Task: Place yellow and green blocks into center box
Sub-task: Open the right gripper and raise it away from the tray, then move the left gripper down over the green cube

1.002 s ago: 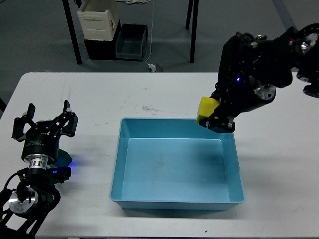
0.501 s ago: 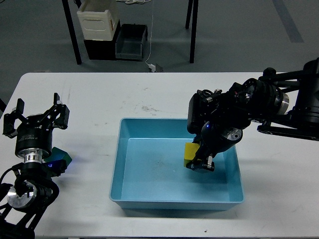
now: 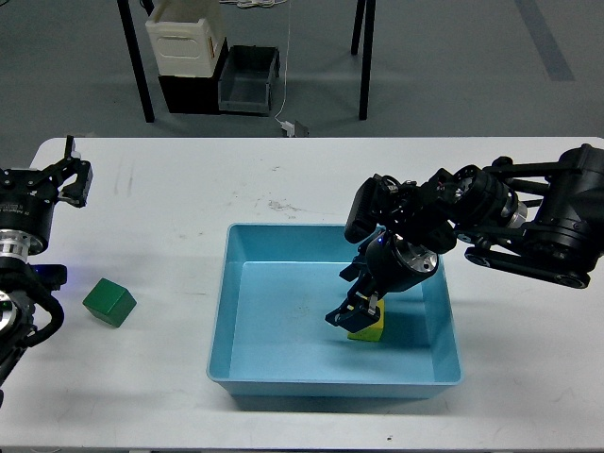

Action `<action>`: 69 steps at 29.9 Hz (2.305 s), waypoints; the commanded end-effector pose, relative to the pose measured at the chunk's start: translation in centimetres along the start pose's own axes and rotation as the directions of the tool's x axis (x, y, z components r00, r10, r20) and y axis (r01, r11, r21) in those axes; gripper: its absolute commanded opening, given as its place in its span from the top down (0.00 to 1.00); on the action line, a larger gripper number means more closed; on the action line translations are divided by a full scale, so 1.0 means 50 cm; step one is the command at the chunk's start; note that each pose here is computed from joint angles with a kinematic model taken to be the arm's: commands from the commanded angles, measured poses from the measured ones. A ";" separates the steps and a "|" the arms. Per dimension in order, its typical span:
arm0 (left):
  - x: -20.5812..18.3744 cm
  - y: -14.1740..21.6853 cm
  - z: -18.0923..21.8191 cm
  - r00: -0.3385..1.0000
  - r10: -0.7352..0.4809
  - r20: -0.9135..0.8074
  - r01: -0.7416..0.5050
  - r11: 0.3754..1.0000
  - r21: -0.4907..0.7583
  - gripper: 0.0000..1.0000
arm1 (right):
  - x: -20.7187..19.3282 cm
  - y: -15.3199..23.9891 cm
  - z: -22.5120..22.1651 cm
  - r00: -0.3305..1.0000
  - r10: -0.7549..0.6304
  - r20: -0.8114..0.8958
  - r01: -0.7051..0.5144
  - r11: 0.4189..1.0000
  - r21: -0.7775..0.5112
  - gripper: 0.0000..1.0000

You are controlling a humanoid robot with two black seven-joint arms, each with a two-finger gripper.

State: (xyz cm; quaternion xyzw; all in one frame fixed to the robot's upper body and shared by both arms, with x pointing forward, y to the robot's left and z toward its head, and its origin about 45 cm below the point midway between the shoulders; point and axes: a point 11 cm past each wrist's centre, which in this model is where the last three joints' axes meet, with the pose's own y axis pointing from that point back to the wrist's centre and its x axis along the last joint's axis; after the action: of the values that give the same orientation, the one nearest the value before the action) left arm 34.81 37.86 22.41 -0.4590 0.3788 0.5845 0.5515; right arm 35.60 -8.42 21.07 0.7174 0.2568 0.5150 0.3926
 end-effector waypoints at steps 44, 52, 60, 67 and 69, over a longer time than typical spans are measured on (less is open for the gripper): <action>-0.342 -0.025 -0.076 -0.805 -0.536 0.256 -0.024 0.460 0.888 0.01 | -0.268 0.334 0.097 -0.787 0.355 0.504 -0.584 -0.167 -0.794 0.00; -0.192 0.001 -0.094 -0.861 -0.452 -0.233 -0.433 0.412 0.802 0.01 | -0.357 0.310 0.049 -0.833 0.333 0.441 -0.508 -0.146 -0.849 0.00; -0.087 0.048 -0.103 -0.773 -0.487 -0.407 -0.589 0.312 0.745 0.00 | -0.419 0.303 0.030 -0.863 0.335 0.378 -0.444 -0.144 -0.884 0.00; -0.023 0.067 -0.072 -0.699 -0.530 -0.481 -0.678 0.275 0.682 0.00 | -0.431 0.297 0.024 -0.867 0.336 0.367 -0.431 -0.138 -0.892 0.00; -0.014 0.068 -0.060 -0.685 -0.543 -0.486 -0.692 0.275 0.668 0.00 | -0.433 0.296 0.024 -0.868 0.336 0.366 -0.429 -0.137 -0.893 0.00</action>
State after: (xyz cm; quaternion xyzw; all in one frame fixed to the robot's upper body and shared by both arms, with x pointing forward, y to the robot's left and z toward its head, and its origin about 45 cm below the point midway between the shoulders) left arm 31.93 33.40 22.45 -0.5293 0.4643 0.0819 -0.7053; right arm 28.94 -33.75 21.60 0.7033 -0.6922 -0.0175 -0.1609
